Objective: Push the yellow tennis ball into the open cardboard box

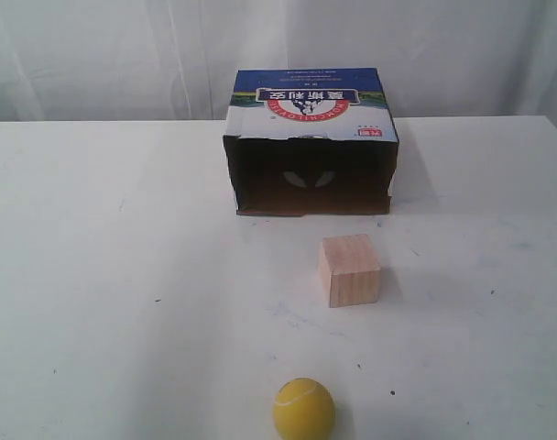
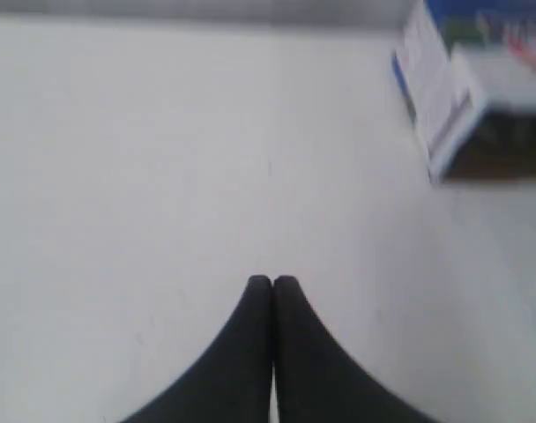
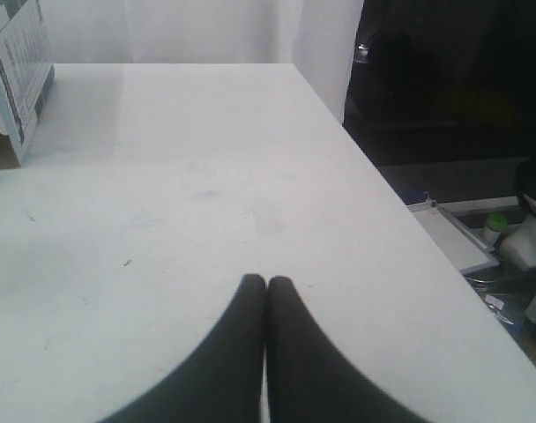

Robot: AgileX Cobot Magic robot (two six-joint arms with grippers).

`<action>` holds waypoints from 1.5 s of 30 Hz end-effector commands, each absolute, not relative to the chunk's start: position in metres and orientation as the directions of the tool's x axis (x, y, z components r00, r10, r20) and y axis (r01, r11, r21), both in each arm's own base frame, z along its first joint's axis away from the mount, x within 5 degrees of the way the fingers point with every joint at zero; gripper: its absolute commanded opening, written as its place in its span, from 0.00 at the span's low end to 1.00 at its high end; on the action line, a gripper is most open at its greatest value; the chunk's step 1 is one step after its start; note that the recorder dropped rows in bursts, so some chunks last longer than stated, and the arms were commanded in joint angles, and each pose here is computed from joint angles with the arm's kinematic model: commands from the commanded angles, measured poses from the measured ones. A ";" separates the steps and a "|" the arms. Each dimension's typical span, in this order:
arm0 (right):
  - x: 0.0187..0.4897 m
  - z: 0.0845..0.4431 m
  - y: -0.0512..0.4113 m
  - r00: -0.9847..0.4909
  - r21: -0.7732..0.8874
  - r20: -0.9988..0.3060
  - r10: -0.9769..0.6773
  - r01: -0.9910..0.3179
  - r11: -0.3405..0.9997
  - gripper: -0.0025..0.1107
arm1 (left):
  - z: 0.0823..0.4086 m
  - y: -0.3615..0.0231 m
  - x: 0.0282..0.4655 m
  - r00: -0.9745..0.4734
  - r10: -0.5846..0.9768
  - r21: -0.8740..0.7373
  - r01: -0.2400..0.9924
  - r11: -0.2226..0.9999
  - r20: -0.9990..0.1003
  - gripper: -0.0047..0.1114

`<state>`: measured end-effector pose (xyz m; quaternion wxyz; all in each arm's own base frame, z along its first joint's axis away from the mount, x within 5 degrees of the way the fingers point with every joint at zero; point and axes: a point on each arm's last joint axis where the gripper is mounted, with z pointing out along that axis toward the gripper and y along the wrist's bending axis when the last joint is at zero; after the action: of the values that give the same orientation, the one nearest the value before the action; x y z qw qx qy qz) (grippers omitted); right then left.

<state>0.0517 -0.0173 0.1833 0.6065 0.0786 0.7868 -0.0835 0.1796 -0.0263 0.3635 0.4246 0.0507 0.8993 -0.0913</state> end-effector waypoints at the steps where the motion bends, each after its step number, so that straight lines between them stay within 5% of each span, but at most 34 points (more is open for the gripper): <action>1: 0.052 0.184 -0.017 -0.239 -0.038 -0.971 0.017 0.221 0.974 0.02 | 0.352 -0.068 0.200 -0.791 0.296 -0.399 0.546 0.737 -0.535 0.04; 3: 0.052 0.184 -0.017 -0.239 -0.038 -0.971 0.017 0.221 0.974 0.02 | 0.351 -0.098 0.200 -0.730 0.266 -0.599 0.674 0.434 -0.629 0.04; 6: 0.052 0.184 -0.017 -0.239 -0.038 -0.971 0.017 0.221 0.974 0.02 | 0.336 -0.131 0.195 -0.688 0.181 -0.638 0.722 0.267 -0.703 0.04; 11: 0.052 0.184 -0.017 -0.239 -0.038 -0.971 0.017 0.221 0.974 0.02 | 0.262 -0.195 0.175 -0.609 0.293 -0.515 0.787 0.341 -0.737 0.04; 14: 0.052 0.184 -0.017 -0.239 -0.038 -0.971 0.017 0.221 0.974 0.02 | 0.233 -0.230 0.156 -0.376 0.460 -0.316 0.927 0.205 -0.804 0.04; 17: 0.052 0.184 -0.017 -0.237 -0.030 -0.971 0.025 0.223 0.974 0.02 | 0.216 -0.245 0.148 -0.318 0.503 -0.293 0.947 0.131 -0.804 0.04; 25: 0.052 0.184 -0.017 -0.232 -0.016 -0.972 0.038 0.226 0.974 0.02 | 0.166 -0.260 0.155 -0.380 0.569 -0.359 0.920 0.155 -0.729 0.04; 45: 0.052 0.184 -0.017 -0.232 -0.016 -0.972 0.038 0.226 0.974 0.02 | 0.150 -0.248 0.187 -0.333 0.659 -0.065 0.916 0.396 -0.675 0.04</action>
<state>0.0517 -0.0173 0.1833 0.6073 0.0862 0.7860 -0.0776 0.1819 -0.2563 0.1636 0.2885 0.4906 0.7712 -0.2851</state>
